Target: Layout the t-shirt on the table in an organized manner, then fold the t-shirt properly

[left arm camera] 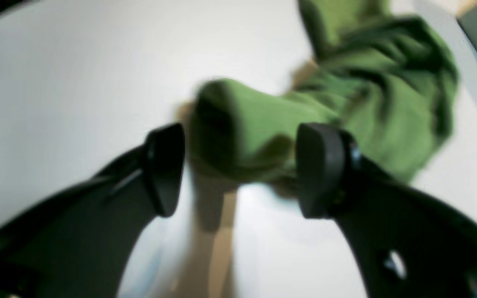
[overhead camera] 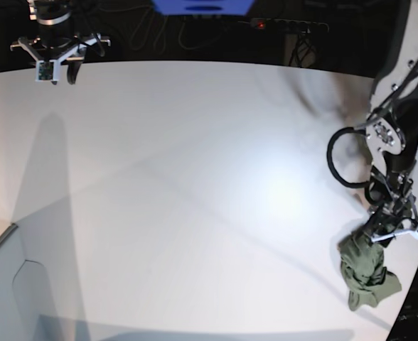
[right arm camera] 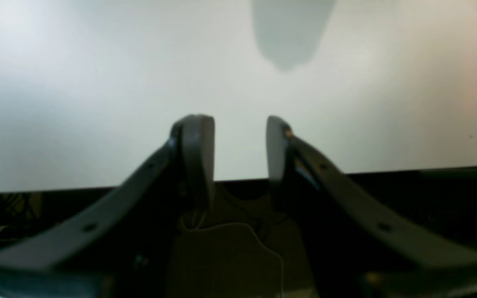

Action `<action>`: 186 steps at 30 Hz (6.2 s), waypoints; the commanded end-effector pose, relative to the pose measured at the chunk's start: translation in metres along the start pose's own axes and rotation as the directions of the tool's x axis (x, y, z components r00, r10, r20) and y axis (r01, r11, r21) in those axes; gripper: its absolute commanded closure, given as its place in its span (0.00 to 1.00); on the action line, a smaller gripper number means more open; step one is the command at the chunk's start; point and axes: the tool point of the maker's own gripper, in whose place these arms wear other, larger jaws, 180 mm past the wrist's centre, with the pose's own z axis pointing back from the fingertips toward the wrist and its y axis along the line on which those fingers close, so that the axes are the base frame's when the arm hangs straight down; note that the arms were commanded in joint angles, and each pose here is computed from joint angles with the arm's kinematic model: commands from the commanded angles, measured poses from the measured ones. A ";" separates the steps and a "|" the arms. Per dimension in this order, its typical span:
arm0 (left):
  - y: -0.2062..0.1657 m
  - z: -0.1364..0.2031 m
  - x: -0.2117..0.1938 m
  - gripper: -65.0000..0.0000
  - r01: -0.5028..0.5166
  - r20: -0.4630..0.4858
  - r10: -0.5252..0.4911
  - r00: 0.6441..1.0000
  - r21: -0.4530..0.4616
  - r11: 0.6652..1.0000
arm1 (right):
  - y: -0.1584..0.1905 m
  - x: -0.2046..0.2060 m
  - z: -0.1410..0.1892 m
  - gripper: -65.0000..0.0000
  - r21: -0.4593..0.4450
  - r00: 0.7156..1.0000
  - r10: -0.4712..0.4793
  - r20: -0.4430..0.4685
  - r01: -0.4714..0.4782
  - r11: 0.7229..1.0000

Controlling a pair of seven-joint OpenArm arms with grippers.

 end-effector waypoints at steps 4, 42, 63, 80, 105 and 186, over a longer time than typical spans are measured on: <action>-0.017 -0.005 0.035 0.59 0.004 0.077 -0.002 0.997 -0.032 0.999 | -0.002 0.007 0.003 0.67 0.000 1.000 0.006 0.029 -0.006 1.000; -0.006 0.001 -0.001 0.99 -0.048 0.019 0.047 0.999 0.016 0.999 | -0.005 0.038 -0.009 0.67 -0.018 1.000 -0.008 -0.023 0.008 1.000; -0.117 0.090 -0.204 0.99 0.116 -0.270 -0.186 0.945 -0.256 0.960 | -0.029 0.037 -0.008 0.67 -0.081 1.000 -0.012 -0.027 0.009 0.997; -0.073 0.070 -0.180 0.31 0.117 -0.247 -0.157 0.956 -0.170 0.978 | -0.027 0.054 -0.017 0.67 -0.080 1.000 -0.024 0.016 0.025 0.996; -0.051 0.085 0.052 0.30 0.497 0.242 -0.448 0.861 -0.209 0.842 | -0.015 0.075 -0.027 0.67 -0.051 0.997 -0.036 0.068 0.040 0.998; -0.029 0.054 -0.019 0.39 0.675 0.104 -0.667 0.738 -0.088 0.733 | -0.045 0.068 -0.044 0.67 -0.131 0.997 -0.066 0.049 0.072 0.989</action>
